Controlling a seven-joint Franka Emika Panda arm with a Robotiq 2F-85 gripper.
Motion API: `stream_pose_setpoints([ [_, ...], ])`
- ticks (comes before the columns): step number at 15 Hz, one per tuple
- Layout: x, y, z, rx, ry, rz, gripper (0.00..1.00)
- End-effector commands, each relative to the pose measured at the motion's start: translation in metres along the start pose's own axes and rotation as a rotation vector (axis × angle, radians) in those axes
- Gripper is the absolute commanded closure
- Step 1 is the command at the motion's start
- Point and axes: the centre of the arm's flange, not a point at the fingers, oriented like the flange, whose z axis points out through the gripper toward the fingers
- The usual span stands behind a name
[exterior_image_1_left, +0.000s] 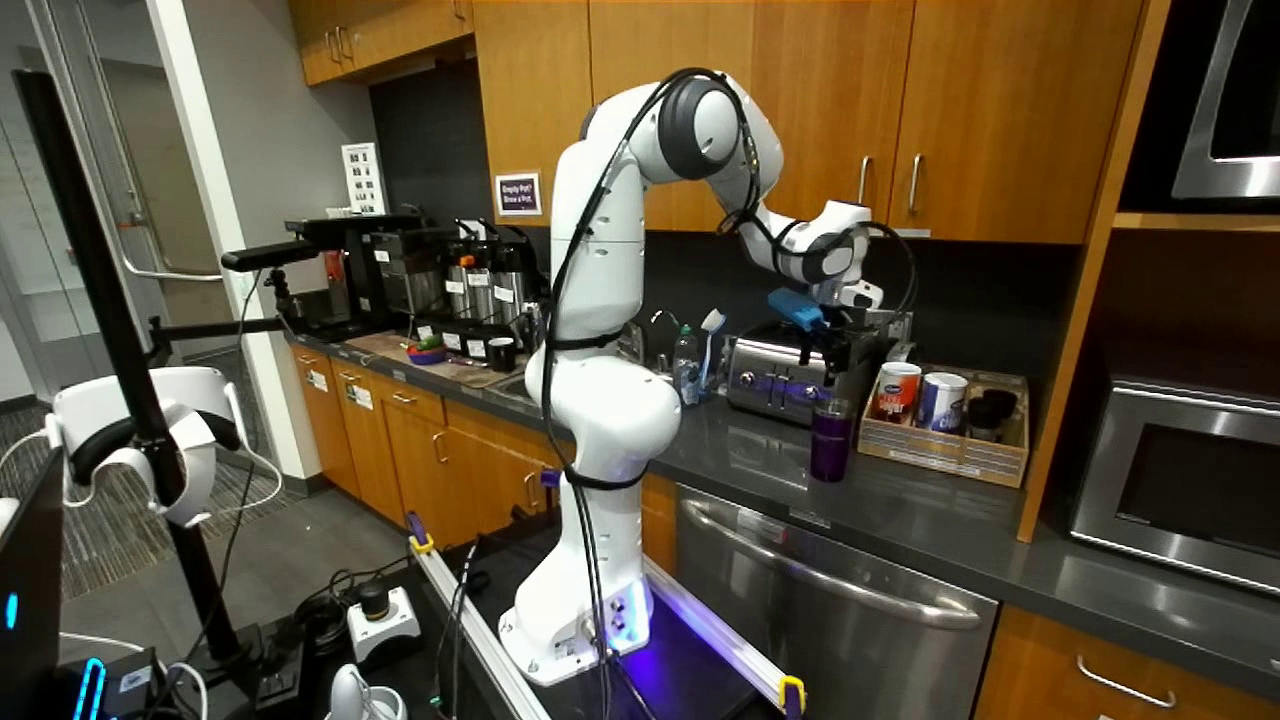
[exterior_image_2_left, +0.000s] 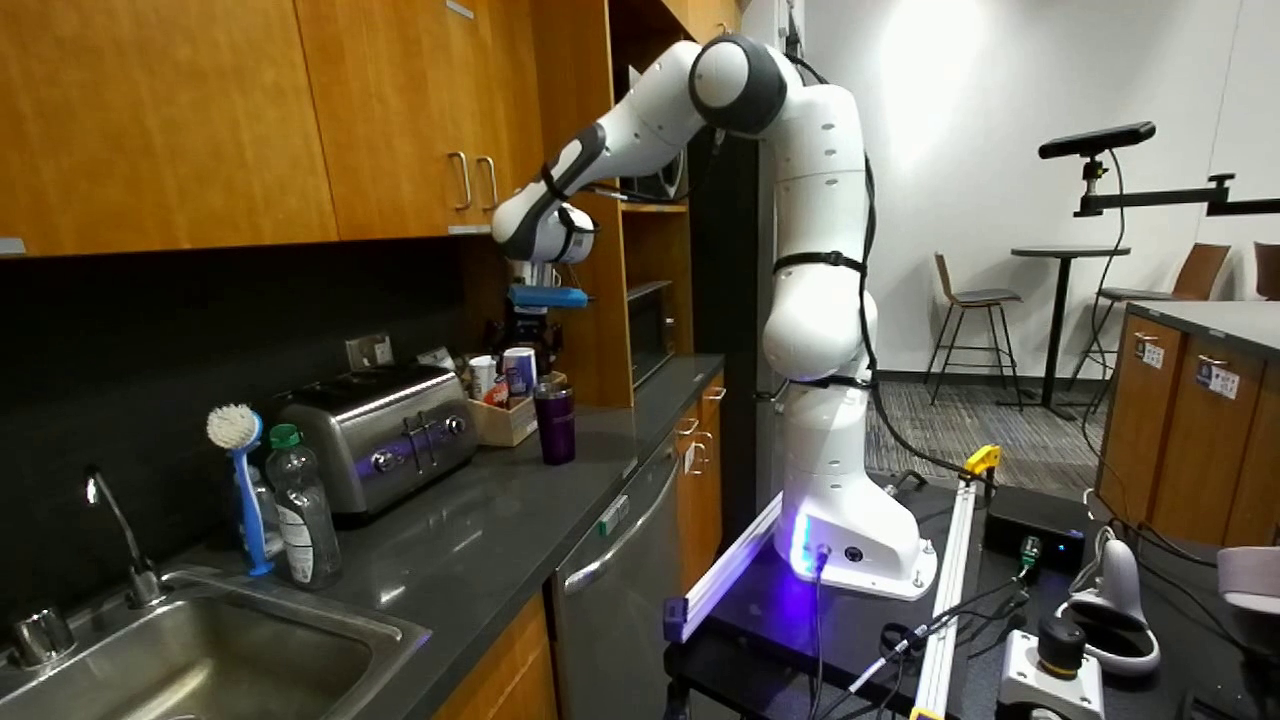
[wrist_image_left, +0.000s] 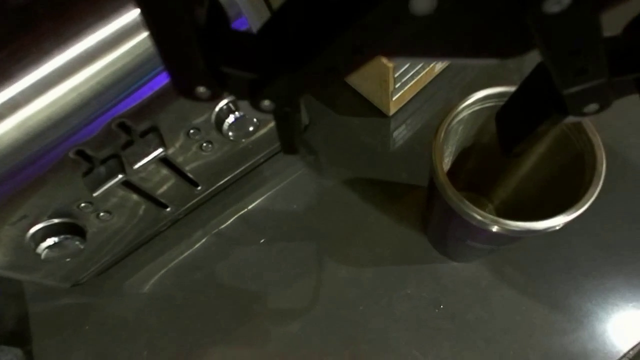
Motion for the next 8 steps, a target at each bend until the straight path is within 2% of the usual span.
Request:
stream_pose_setpoints([
  [1,0.0089,-0.0045,0.0010,-0.011,-0.024,0.039,0.00],
  [8,0.0088,-0.0063,0.0042,-0.002,-0.037,0.045,0.00],
])
